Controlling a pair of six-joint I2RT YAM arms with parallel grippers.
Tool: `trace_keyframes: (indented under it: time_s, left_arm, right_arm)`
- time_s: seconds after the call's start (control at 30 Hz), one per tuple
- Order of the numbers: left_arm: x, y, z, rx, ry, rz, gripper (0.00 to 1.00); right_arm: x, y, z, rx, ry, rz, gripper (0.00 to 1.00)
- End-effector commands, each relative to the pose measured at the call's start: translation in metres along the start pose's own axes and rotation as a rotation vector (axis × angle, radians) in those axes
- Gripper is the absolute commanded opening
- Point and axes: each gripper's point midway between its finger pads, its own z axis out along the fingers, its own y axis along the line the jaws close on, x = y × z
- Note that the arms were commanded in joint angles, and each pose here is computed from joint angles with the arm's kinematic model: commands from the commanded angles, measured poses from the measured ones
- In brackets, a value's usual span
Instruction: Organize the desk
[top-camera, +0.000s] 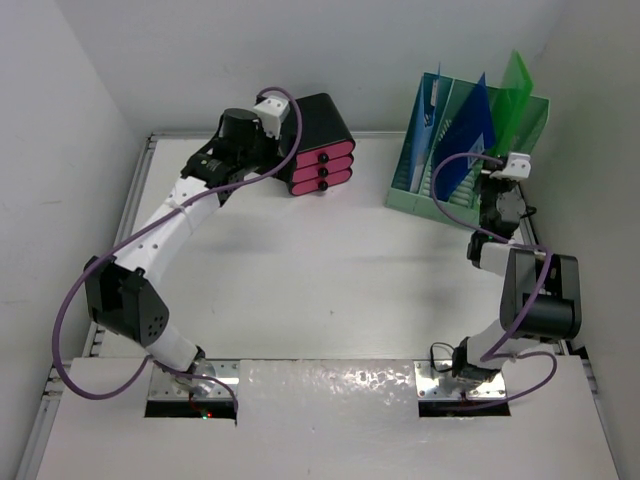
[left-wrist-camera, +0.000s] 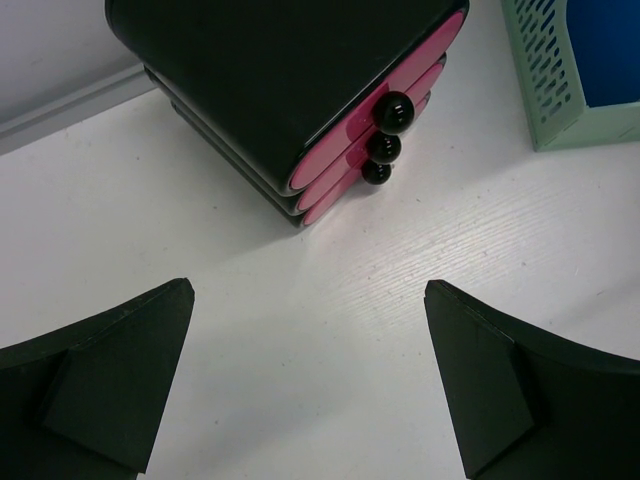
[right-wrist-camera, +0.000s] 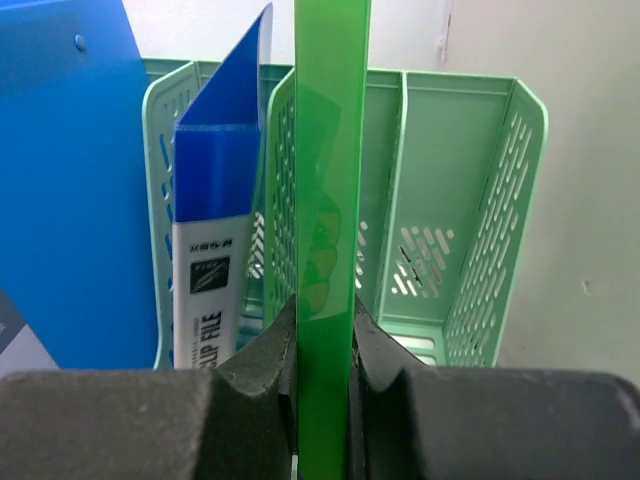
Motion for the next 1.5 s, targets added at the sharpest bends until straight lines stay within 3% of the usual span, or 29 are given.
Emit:
trace_keyframes:
  time_s: [0.0,0.27,0.63,0.7,0.77,0.97,1.27,1.3,1.33,1.47]
  left_arm:
    - [-0.026,0.005,-0.002,-0.016,-0.079,0.018,1.0]
    - [-0.019,0.004,0.005,-0.009,-0.057,0.03,1.0]
    - [-0.013,0.006,0.005,-0.013,-0.046,0.062,0.99]
    - [-0.011,0.007,0.007,-0.017,-0.041,0.064,1.0]
    - [-0.011,0.006,0.007,-0.014,-0.039,0.065,1.0]
    - [-0.009,0.006,0.01,-0.007,-0.03,0.085,0.99]
    - [-0.003,0.004,0.012,0.003,-0.016,0.089,1.0]
    - [-0.002,0.005,0.012,0.002,-0.014,0.09,1.0]
    - [-0.002,0.006,0.012,0.0,-0.016,0.094,1.0]
    - [-0.004,0.009,0.011,-0.006,-0.021,0.091,1.0]
  right_arm:
    - [-0.061,0.001,0.01,0.015,-0.246,0.004,0.0]
    - [-0.026,0.008,0.005,-0.012,-0.236,0.009,0.0]
    - [-0.012,0.025,0.016,-0.124,-0.245,0.066,0.0]
    - [-0.019,0.032,0.017,-0.165,-0.259,0.068,0.08]
    - [-0.02,0.032,0.016,-0.165,-0.257,0.091,0.33]
    - [-0.029,0.011,0.01,-0.087,-0.196,0.091,0.62]
    - [-0.056,-0.004,0.048,-0.016,0.032,0.082,0.67]
    - [-0.047,-0.004,0.049,-0.015,0.102,0.075,0.66]
    - [-0.067,-0.005,0.062,-0.013,0.081,0.07,0.66]
    - [-0.052,-0.014,0.087,0.042,0.215,0.071,0.6]
